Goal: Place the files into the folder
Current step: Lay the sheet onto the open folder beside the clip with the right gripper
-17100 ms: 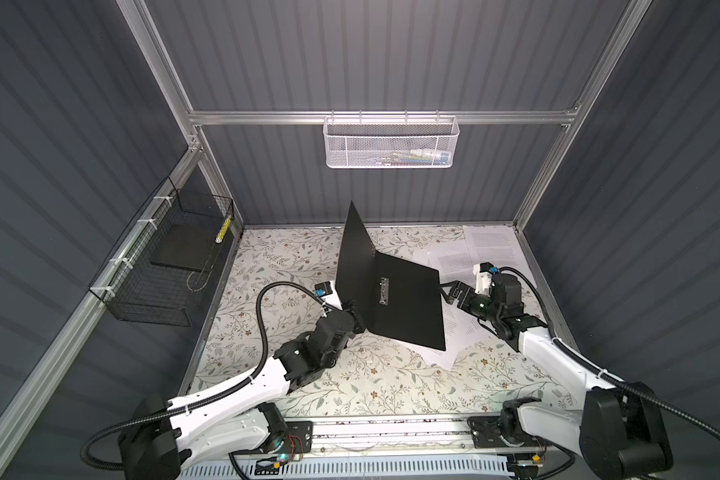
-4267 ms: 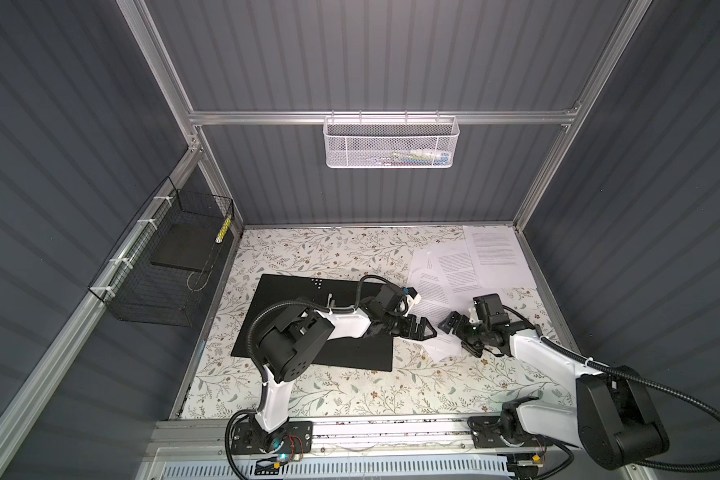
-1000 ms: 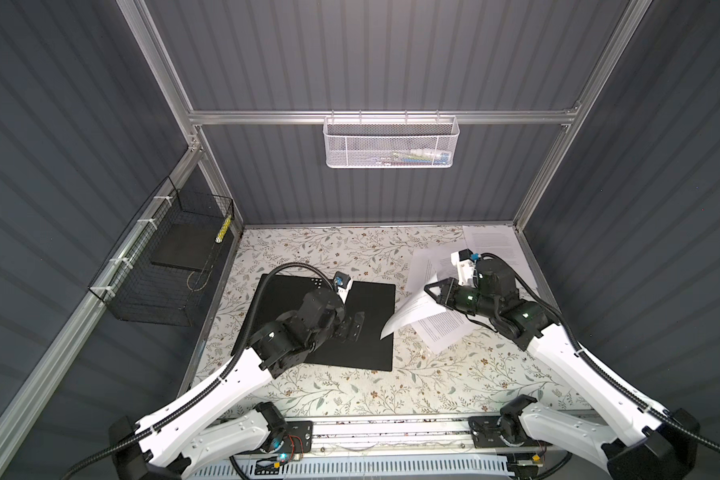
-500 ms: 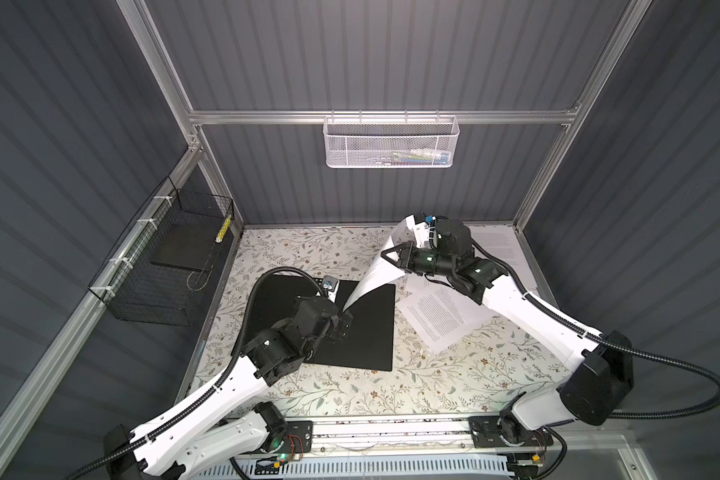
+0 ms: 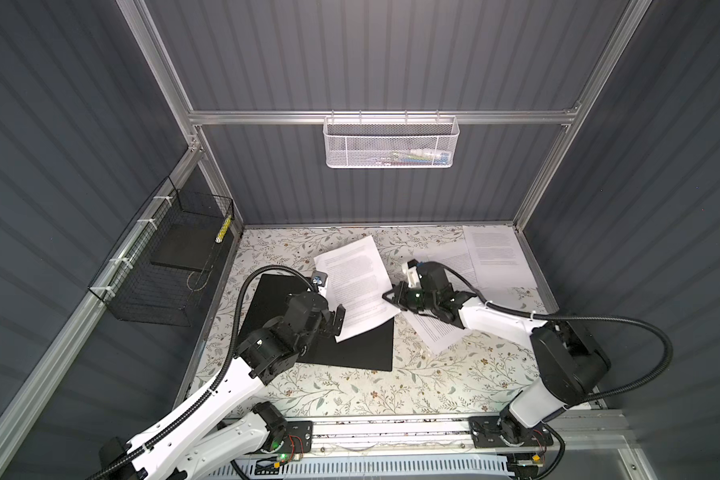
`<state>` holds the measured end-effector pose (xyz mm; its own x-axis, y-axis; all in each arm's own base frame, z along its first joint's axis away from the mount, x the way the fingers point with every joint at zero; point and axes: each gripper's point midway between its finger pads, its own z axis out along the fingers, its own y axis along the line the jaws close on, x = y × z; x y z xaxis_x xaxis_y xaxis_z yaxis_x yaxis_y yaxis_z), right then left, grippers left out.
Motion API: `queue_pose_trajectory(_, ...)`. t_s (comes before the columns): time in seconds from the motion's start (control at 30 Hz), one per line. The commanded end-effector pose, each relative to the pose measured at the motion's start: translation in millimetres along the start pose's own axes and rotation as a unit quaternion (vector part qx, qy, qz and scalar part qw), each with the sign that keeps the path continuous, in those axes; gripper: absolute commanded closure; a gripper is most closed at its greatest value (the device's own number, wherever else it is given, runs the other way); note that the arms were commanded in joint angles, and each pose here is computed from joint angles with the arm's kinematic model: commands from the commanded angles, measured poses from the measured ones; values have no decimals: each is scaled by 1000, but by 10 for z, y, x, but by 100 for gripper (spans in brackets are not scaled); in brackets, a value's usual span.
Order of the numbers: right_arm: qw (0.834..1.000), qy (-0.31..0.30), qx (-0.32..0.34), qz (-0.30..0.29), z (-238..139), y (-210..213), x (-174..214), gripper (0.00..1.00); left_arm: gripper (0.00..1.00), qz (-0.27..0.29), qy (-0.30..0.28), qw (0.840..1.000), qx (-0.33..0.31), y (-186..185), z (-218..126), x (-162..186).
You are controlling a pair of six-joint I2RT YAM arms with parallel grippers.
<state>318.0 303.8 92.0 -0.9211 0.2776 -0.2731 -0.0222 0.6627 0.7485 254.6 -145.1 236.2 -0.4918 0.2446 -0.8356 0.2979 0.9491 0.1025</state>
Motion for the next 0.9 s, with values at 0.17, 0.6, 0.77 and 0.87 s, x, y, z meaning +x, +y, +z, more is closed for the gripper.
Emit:
queue_pose_trajectory(0.17, 994, -60, 81, 38, 88, -368, 307, 100, 0, -3, 11, 1000, 25, -90, 41, 57)
queue_pose_trajectory(0.6, 985, -84, 115, 98, 44, -521, 533, 100, 0, 0, 24, 999, 45, -176, 78, 105)
queue_pose_trajectory(0.77, 983, -86, 127, 102, -5, -541, 547, 100, 0, 1, 27, 998, 49, -197, 90, 116)
queue_pose_trajectory(0.87, 986, -74, 118, 95, 52, -468, 586, 100, 0, 1, 26, 998, 52, -210, 90, 106)
